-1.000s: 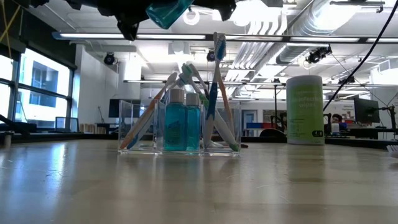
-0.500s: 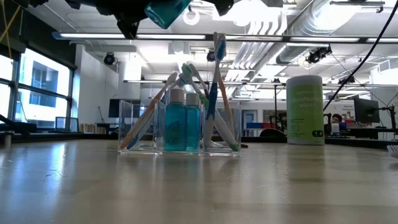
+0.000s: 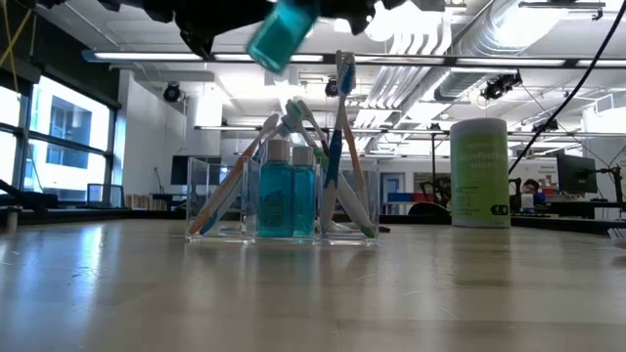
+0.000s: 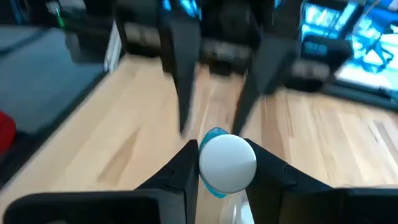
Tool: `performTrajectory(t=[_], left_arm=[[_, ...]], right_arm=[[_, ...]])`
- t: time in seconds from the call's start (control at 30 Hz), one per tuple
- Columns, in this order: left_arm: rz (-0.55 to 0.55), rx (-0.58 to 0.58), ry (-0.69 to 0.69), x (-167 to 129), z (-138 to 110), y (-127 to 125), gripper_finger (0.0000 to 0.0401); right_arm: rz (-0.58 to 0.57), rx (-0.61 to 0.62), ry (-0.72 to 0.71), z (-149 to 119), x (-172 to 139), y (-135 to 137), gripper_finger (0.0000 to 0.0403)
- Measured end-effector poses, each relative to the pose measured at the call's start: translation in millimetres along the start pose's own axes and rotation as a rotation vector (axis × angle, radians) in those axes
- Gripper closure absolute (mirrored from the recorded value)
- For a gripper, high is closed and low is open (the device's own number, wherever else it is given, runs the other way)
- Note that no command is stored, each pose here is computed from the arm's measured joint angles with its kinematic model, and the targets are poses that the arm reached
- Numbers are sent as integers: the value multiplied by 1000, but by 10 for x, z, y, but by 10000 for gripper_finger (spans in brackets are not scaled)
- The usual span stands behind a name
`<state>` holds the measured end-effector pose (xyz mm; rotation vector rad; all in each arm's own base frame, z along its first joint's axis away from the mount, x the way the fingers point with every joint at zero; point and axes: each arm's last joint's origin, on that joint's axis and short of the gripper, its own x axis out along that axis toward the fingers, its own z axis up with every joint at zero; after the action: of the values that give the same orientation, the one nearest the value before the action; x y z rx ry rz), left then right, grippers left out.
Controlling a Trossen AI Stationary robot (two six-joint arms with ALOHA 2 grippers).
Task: Pick & Place toothbrushing station
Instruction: Put the mouthwash into the center of the transparent organizer
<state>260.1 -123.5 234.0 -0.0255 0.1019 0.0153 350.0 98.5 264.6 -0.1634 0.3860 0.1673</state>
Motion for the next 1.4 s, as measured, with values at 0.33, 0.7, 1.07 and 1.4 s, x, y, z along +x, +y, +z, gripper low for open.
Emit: performTrajectory(t=[0.33,0.7,1.07,1.4], left_arm=[[-33,5,1,-37,-5,-74,223],[-36,28,2,-37,-7,-75,222],[-36,31,10,-37,-15,-74,222],[-36,29,10,-37,-15,-74,222]], right_arm=[[-21,-63,127,-115,-30,142,314],[-141,-185,207,-185,-12,-97,314],[-135,-185,293,-469,289,-173,313],[-128,-171,314,-491,284,-170,309]])
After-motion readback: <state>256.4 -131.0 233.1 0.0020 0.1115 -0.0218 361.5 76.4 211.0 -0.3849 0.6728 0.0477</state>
